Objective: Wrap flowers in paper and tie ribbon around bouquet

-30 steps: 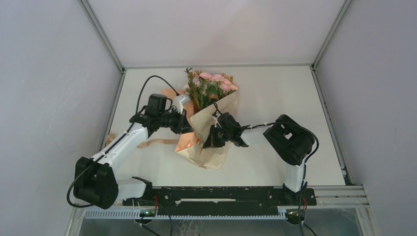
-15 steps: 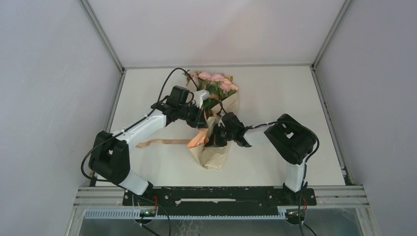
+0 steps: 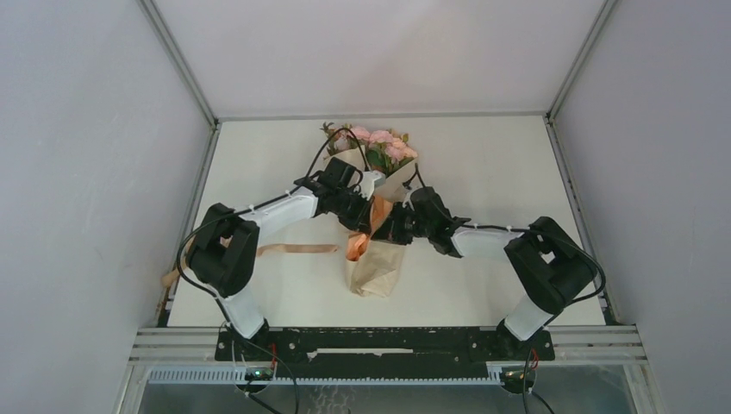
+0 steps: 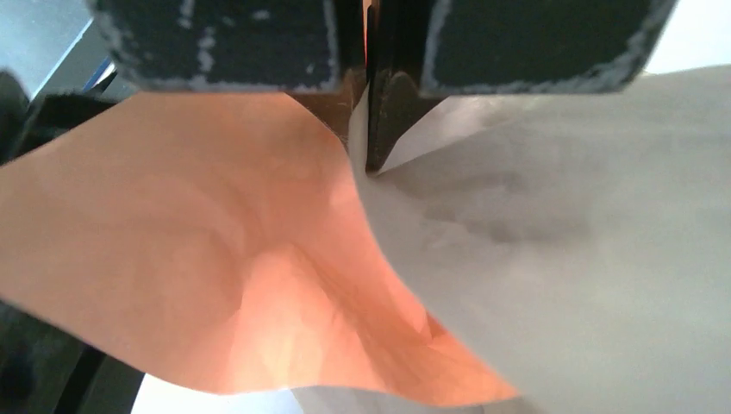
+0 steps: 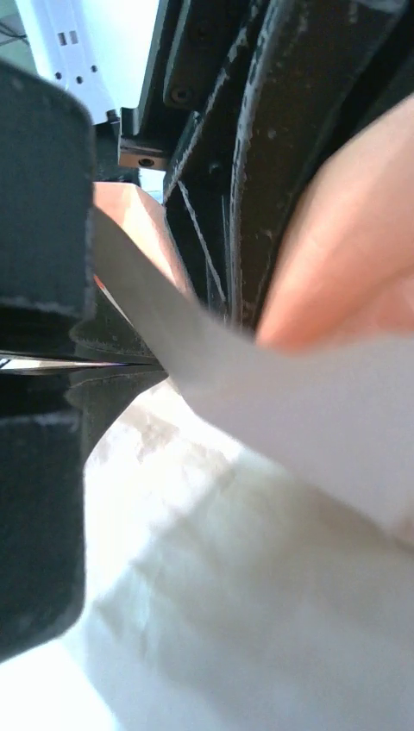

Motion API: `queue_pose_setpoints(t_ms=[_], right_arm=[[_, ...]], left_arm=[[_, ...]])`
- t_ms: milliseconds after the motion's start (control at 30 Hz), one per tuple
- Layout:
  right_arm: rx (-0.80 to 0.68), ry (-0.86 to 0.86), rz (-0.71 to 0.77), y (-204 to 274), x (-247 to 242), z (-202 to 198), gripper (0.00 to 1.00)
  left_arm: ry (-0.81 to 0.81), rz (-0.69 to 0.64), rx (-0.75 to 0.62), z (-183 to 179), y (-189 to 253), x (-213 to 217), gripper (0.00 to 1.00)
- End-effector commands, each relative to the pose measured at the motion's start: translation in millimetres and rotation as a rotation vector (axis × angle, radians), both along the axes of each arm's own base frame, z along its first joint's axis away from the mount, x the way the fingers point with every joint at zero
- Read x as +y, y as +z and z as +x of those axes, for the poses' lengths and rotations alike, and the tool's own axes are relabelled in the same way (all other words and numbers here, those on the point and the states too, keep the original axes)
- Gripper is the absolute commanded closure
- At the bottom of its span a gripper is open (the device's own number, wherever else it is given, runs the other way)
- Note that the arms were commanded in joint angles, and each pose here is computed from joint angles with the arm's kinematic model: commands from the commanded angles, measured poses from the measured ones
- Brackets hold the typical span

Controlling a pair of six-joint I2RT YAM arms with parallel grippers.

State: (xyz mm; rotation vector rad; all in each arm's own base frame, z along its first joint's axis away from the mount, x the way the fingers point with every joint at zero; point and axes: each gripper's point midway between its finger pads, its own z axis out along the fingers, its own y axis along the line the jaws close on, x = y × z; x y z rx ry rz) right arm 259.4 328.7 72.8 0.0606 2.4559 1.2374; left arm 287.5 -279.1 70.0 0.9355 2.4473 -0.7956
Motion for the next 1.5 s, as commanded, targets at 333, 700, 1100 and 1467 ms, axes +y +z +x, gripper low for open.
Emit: queue_pose_setpoints(t_ms=[333,700,1100,1467], right_arm=[[-0.052,0.069,0.118,-17,21,44,0.96],[0.037,0.031,0.174,-37,28,42,0.98],[-0.075,-0.155,0.056,20,-25,61,0.96],[-0.017,-0.327,-0.230,-18,-128,66,0.75]], left_arm=[[-0.116,-0.140,-0.157,-17,75,-25,1.00],[-0.275,-0.117,-0.188,-39,63,-51,1.00],[-0.298,-0.032,-0.193,-35,33,-41,1.00],[-0.297,0.017,-0.206,-30,22,-45,1.00]])
